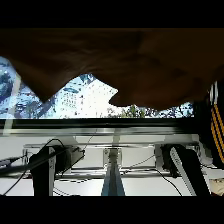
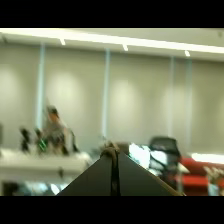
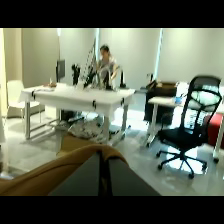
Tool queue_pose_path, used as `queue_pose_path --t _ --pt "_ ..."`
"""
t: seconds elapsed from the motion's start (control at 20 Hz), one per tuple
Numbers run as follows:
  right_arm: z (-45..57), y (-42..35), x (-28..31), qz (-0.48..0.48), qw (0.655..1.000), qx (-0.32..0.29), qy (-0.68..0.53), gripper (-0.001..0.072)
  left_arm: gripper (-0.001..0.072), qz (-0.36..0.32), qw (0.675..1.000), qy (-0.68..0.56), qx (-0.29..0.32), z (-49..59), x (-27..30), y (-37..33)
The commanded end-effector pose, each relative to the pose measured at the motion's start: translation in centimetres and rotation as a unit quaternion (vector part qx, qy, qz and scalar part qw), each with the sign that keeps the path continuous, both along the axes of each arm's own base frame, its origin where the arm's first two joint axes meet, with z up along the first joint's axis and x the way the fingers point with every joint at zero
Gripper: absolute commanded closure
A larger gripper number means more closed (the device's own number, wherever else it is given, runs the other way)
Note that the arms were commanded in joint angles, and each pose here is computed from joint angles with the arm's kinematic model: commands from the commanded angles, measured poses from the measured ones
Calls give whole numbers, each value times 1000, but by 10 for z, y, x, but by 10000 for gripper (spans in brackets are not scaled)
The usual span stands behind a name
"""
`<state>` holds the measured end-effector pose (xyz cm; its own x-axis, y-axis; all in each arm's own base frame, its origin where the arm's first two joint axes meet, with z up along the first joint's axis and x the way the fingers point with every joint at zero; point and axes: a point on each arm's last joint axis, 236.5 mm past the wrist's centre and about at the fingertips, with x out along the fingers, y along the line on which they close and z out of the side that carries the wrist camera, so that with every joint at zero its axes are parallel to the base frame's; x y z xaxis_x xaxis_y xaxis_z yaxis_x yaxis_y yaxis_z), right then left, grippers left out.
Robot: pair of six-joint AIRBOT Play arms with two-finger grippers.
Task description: Fold the clothes and pants, and hang the long-sleeved shirts on hangers.
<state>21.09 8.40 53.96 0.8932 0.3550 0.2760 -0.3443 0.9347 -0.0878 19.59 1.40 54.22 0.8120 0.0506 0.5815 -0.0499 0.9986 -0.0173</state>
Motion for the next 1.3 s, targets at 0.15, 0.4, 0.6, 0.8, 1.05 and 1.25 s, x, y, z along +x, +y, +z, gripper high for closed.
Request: queue_pose_path --t 0.15,0.4,0.6,0.8,1.05,1.25 --pt "7 -6 6 -7 1000 16 -8 701 695 7 1000 5 -2 -5 -6 -1" --pt "-137 -6 141 54 959 35 277 700 695 -115 931 345 -19 -182 152 8" --pt "-297 6 219 117 857 34 502 699 694 -210 816 530 -95 -343 235 13" --pt "-426 11 301 88 814 47 573 700 695 -209 760 602 -127 -474 298 17" --pt "-501 -25 384 -22 822 152 548 700 694 -110 789 584 -156 -533 350 49" --pt "-511 -34 383 -42 821 128 554 700 694 -146 769 605 -147 -542 343 23"
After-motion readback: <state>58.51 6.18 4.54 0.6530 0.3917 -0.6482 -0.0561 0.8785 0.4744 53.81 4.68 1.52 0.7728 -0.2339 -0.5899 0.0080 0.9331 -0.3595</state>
